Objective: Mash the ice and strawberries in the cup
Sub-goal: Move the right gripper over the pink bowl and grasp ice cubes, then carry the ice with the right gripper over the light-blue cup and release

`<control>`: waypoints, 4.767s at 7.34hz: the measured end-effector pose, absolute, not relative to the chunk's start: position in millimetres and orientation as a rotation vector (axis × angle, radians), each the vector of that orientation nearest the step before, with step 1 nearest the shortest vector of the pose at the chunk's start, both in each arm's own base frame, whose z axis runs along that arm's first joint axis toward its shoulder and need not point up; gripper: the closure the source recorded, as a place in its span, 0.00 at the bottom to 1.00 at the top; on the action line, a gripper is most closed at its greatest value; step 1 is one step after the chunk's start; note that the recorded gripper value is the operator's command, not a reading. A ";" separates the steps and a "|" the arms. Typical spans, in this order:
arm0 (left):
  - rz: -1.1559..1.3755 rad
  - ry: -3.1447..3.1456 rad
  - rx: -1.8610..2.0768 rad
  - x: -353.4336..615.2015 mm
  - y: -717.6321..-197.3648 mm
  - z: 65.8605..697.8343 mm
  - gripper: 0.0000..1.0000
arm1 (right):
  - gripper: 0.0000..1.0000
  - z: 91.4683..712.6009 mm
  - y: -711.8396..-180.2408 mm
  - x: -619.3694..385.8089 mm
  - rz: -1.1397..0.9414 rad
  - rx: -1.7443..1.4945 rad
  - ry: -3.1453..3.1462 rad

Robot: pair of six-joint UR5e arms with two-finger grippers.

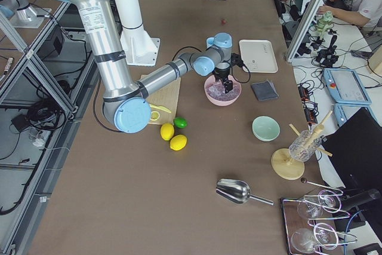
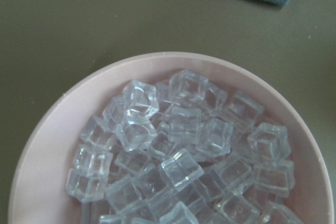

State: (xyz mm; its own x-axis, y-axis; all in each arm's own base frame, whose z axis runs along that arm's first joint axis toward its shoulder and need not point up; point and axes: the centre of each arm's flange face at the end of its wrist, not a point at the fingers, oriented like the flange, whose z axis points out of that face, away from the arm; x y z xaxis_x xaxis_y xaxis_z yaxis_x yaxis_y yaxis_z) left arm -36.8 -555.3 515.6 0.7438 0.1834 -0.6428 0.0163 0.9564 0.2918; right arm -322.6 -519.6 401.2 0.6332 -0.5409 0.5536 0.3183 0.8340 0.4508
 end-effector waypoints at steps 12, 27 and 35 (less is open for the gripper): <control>0.052 0.734 0.294 -36.1 -560.6 502.6 0.02 | 0.54 421.0 -500.2 -341.6 -0.541 0.295 -0.712; 0.049 0.738 0.294 -31.0 -566.1 497.4 0.02 | 1.00 103.4 -525.9 -406.1 -0.079 0.092 -0.839; 0.058 0.738 0.287 -25.2 -566.4 500.2 0.02 | 1.00 103.6 -487.8 -594.8 -0.025 0.141 -0.813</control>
State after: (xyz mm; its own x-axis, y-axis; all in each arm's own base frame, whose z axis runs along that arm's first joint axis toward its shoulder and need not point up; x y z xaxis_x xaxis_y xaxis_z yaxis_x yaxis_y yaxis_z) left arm -25.2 -566.4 500.2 0.7401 0.1526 -0.6549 0.0480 0.9594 0.2778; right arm -594.8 -487.8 103.6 0.6874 -0.0760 0.7223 -0.0322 0.9903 0.1349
